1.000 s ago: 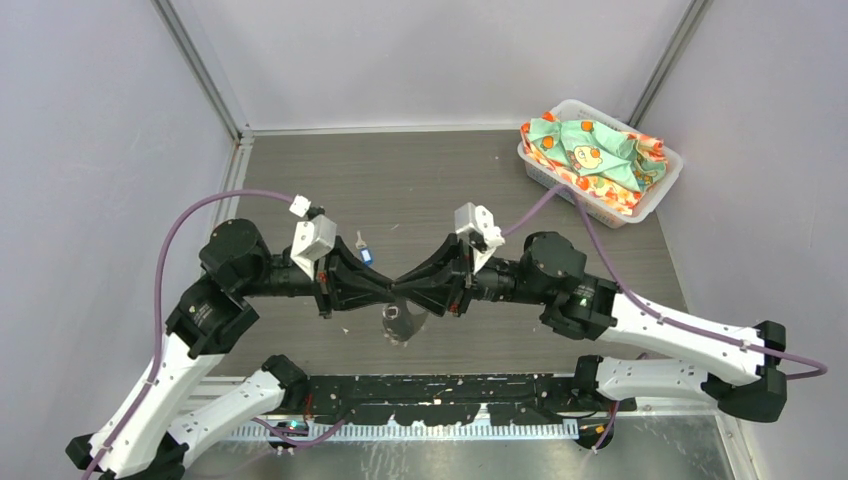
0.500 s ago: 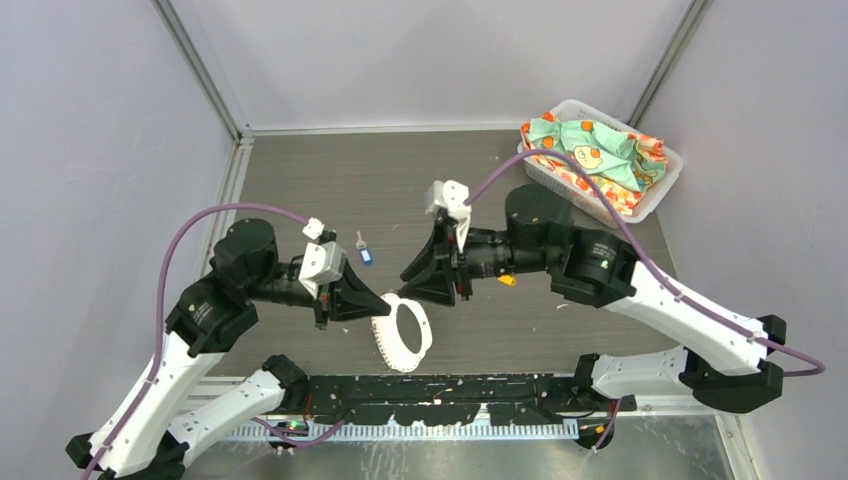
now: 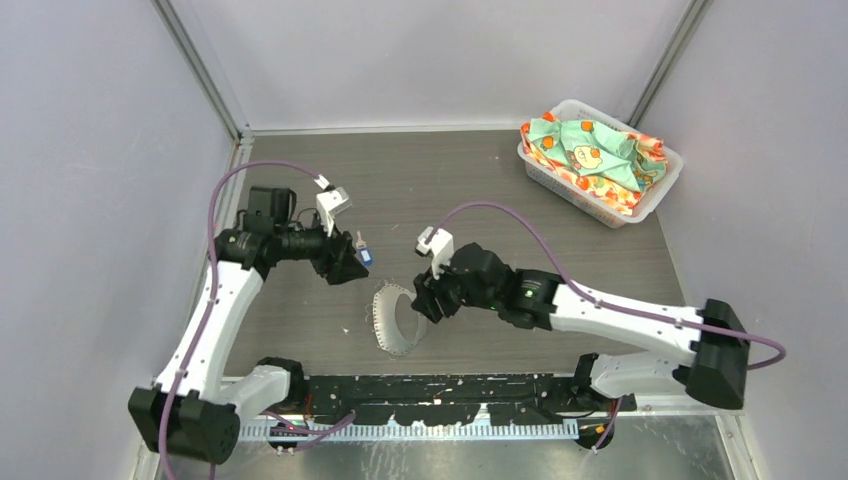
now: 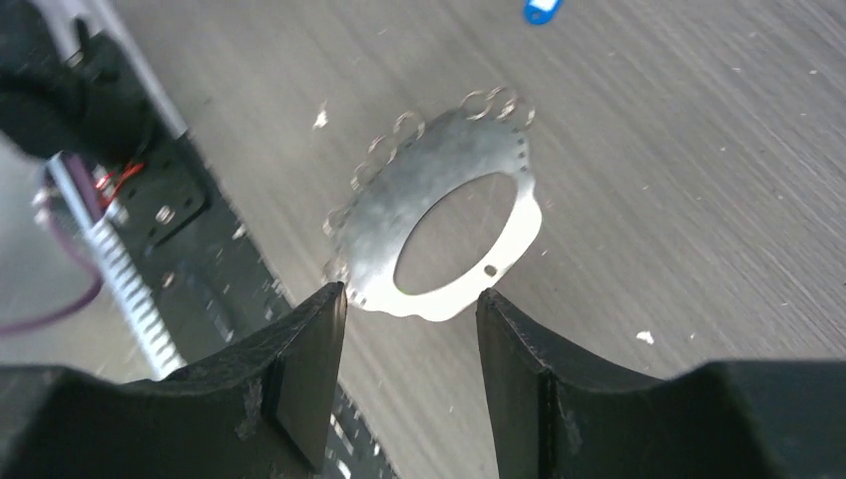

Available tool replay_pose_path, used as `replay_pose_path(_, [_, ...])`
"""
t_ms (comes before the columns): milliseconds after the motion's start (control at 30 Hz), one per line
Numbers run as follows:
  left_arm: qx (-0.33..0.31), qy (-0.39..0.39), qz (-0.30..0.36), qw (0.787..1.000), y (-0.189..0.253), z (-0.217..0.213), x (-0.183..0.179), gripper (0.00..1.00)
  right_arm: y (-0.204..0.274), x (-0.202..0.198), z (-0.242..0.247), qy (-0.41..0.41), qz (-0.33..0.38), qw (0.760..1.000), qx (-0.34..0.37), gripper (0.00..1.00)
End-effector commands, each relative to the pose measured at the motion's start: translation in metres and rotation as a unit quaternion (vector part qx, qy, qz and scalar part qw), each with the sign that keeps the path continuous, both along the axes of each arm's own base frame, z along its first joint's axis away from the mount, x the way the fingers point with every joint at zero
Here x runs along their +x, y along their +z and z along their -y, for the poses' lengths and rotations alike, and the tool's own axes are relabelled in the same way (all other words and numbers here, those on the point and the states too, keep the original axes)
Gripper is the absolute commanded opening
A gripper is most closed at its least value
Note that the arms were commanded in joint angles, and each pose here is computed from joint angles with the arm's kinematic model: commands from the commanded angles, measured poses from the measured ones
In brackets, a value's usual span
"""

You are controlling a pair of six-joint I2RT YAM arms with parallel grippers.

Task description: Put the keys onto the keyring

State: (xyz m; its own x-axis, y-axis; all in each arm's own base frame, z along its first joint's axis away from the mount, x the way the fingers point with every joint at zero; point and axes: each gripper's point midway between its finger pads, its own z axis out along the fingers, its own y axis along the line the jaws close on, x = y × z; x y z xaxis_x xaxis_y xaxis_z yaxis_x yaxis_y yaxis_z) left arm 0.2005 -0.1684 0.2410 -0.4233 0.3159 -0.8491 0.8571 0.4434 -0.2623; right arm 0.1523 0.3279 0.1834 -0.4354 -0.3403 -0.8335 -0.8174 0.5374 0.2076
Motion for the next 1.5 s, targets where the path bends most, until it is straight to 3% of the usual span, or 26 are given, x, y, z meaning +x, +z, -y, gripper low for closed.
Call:
replay_pose_path(0, [0.03,-0.029,0.004,0.999,-0.016,-0.013,-0.008,0.68,0.024,0.063,-0.027,-0.118,0.024,0.992,0.046,0.55])
replay_pose_path(233, [0.037,0.008,-0.009,0.999,-0.022,-0.02,-0.001,0.68,-0.023,0.107,-0.06,-0.146,-0.069,0.986,0.029,0.51])
replay_pose_path(400, [0.048,0.054,-0.011,0.997,-0.022,-0.026,0.014,0.67,-0.069,0.117,-0.079,-0.086,-0.126,0.988,0.024,0.47])
replay_pose_path(633, [0.042,0.064,-0.027,0.997,-0.024,-0.025,0.013,0.68,-0.094,0.125,-0.093,-0.038,-0.177,0.983,0.026,0.45])
replay_pose_path(833, [0.046,0.069,-0.028,0.996,-0.025,-0.026,0.012,0.87,-0.113,0.13,-0.099,-0.026,-0.193,0.981,-0.003,0.45])
replay_pose_path(1200, [0.039,0.06,-0.032,0.997,-0.021,-0.023,0.008,0.85,-0.136,0.134,-0.085,-0.037,-0.185,0.981,-0.054,0.38])
replay_pose_path(1467, [0.038,0.055,-0.037,0.997,-0.02,-0.021,0.005,0.83,-0.142,0.13,-0.087,-0.034,-0.199,0.978,-0.048,0.34])
